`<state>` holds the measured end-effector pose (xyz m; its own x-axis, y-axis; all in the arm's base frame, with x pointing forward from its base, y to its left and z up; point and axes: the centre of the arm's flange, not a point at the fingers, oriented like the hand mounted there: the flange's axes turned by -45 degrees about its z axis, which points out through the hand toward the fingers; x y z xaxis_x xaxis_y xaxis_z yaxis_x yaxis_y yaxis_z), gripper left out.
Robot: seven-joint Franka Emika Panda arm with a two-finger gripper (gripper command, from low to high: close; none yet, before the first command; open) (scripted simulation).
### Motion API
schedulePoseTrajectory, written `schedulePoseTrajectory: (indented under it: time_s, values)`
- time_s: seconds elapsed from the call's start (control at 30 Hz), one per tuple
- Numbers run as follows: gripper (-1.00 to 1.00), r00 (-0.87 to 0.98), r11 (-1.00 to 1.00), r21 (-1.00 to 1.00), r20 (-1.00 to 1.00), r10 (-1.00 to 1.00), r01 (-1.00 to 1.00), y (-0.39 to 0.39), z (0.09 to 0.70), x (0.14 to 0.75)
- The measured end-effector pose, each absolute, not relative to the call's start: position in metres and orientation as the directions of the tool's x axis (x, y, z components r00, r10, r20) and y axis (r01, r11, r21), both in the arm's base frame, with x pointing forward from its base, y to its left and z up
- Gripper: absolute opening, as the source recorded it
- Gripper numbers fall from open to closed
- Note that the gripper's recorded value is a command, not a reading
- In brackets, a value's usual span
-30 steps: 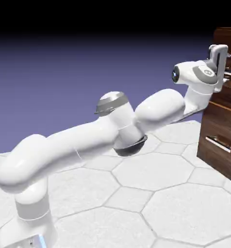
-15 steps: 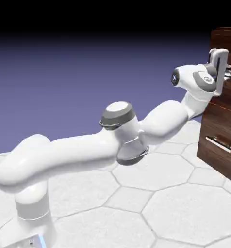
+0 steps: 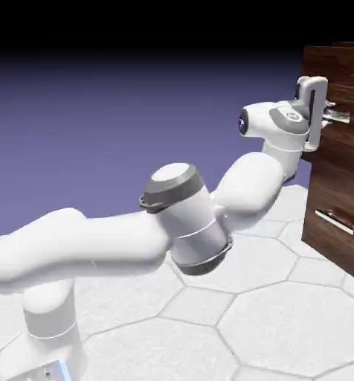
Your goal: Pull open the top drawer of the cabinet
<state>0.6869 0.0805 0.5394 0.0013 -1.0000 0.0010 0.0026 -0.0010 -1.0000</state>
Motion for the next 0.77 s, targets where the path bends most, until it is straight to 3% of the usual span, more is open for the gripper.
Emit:
schedulePoseTrajectory:
  time_s: [0.67,0.7,0.77]
  values:
    - [-1.0,-0.001,0.002,-1.0,-0.002,-1.0,0.001,0.079,0.539,0.496]
    - [1.0,-0.001,0.001,-1.0,-0.001,-1.0,0.001,0.079,0.539,0.493]
    - [1.0,0.001,0.0,-1.0,0.0,-1.0,0.0,0.08,0.539,0.492]
